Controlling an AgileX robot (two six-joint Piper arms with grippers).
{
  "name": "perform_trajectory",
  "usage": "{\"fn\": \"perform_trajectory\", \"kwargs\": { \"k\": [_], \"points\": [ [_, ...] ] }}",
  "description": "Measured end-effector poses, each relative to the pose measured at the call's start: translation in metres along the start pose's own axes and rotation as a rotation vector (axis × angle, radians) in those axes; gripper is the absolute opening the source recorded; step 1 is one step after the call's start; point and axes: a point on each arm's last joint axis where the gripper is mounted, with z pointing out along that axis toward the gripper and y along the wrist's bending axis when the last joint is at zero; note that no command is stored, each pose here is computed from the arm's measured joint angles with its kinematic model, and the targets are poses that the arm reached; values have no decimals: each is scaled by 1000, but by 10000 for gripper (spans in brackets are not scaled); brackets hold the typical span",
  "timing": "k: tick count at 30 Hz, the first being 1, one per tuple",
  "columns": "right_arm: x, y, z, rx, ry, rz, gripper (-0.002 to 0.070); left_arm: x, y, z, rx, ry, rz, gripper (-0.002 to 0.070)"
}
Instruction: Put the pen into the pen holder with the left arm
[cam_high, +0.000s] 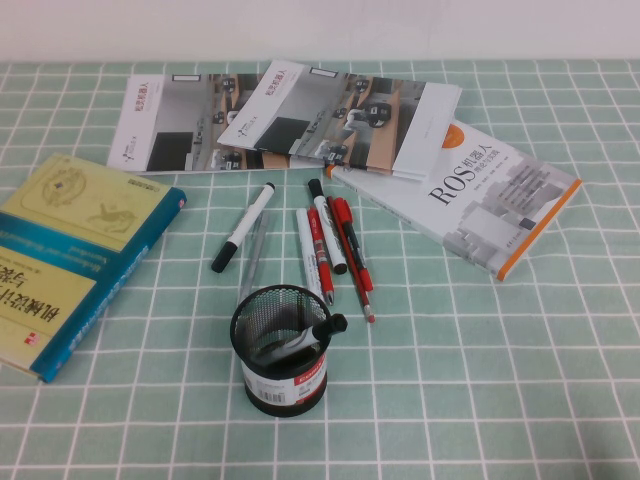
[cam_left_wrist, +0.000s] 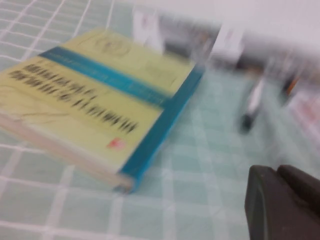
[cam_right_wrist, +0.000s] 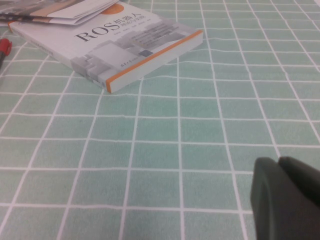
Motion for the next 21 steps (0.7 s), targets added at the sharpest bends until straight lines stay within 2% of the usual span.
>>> {"fn": "perform_trajectory", "kwargs": {
  "k": [3, 6, 11, 14, 21],
  "points": [
    [0, 0, 0, 0, 0, 0, -20, -8, -3, 0, 41, -86, -177, -2],
    [0, 0, 0, 0, 0, 0, -20, -15, -4, -1, 62, -156, -250, -2],
    [0, 0, 0, 0, 0, 0, -20, -18, -4, -2, 73, -196, -290, -2],
    [0, 0, 0, 0, 0, 0, -20, -25, -8, -4, 71, -122, -294, -2],
    [0, 0, 0, 0, 0, 0, -20, -92, -31, 2, 50, 87, -229, -2]
  ]
}}
